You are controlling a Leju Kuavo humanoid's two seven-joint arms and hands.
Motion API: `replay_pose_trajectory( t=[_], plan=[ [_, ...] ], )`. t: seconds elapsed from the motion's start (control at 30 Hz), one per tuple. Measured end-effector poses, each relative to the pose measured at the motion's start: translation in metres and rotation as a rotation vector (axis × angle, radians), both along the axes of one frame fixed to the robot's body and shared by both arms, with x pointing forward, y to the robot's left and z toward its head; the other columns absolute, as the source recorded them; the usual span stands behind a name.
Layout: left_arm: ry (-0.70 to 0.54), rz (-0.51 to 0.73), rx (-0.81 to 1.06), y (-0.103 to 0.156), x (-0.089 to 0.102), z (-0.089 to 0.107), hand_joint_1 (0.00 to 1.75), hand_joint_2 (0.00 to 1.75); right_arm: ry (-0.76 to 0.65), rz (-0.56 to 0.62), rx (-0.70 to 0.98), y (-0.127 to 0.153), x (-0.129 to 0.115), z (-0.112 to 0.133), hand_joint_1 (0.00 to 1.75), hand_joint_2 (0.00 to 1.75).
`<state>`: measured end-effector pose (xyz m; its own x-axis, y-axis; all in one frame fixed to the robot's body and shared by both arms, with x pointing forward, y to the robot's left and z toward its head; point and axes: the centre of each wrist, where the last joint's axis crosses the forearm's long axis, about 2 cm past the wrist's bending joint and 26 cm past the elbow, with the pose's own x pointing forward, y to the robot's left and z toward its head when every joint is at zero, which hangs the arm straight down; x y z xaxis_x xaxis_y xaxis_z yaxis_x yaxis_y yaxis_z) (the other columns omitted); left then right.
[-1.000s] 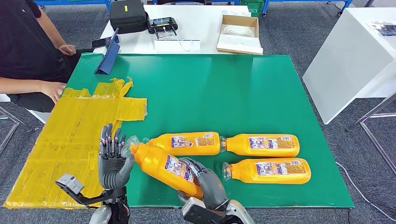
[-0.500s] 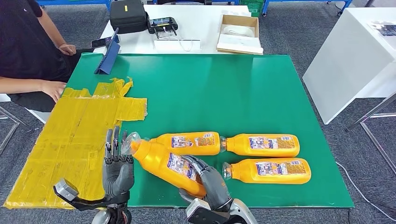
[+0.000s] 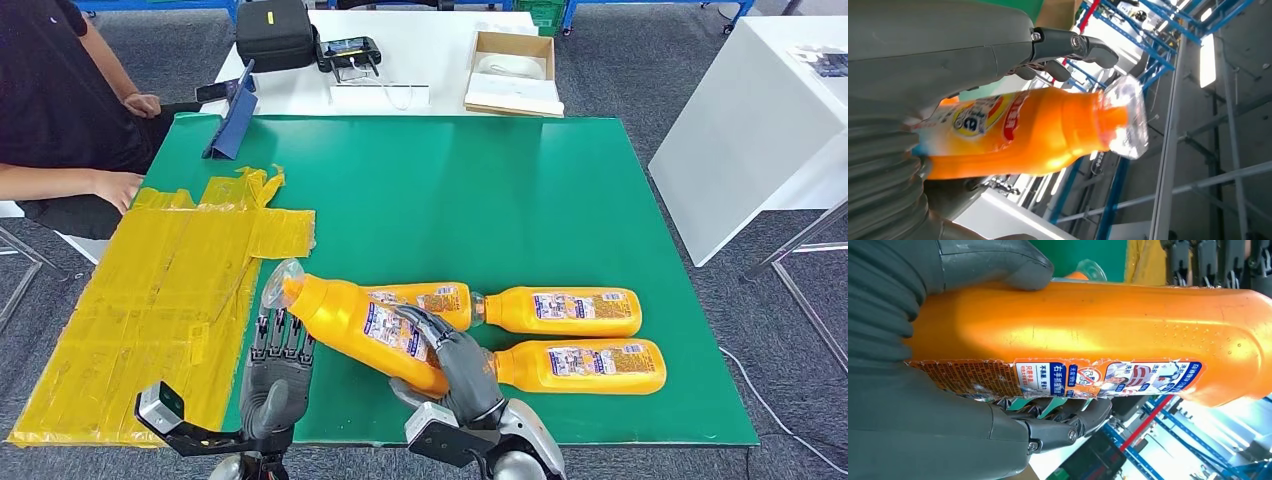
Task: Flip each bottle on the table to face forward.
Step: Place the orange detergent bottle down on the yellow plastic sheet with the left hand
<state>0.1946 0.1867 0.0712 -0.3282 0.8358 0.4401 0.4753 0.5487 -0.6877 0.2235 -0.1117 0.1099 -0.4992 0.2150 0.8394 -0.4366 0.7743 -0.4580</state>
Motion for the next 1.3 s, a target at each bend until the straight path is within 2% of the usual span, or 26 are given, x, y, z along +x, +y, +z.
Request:
replay_pose_trajectory(
  t=[0.23,0.37,0.73,1.0,1.13,1.3],
  plan=[
    [0.015,0.006,0.058,-0.007,0.001,0.001,0.0,1.75,-0.027,0.044,-0.015,0.013,0.013,0.013,1.75,1.75],
    [0.039,0.051,0.114,-0.008,0.002,0.0,0.0,1.75,-0.032,0.082,-0.025,0.026,0.015,0.018,1.75,1.75],
    [0.119,0.177,0.234,-0.009,0.004,-0.001,0.0,1.75,-0.002,0.239,-0.074,0.074,-0.002,0.018,1.75,1.75],
    [0.122,0.183,0.235,-0.009,0.004,-0.002,0.0,1.75,0.001,0.269,-0.099,0.082,-0.002,0.015,1.75,1.75],
    [0.132,0.197,0.236,-0.009,0.004,-0.002,1.75,1.75,0.001,0.276,-0.111,0.084,0.0,0.014,1.75,1.75],
    [0.137,0.204,0.211,-0.007,0.003,-0.003,1.75,1.75,0.008,0.281,-0.125,0.087,0.001,0.011,1.75,1.75]
  ],
)
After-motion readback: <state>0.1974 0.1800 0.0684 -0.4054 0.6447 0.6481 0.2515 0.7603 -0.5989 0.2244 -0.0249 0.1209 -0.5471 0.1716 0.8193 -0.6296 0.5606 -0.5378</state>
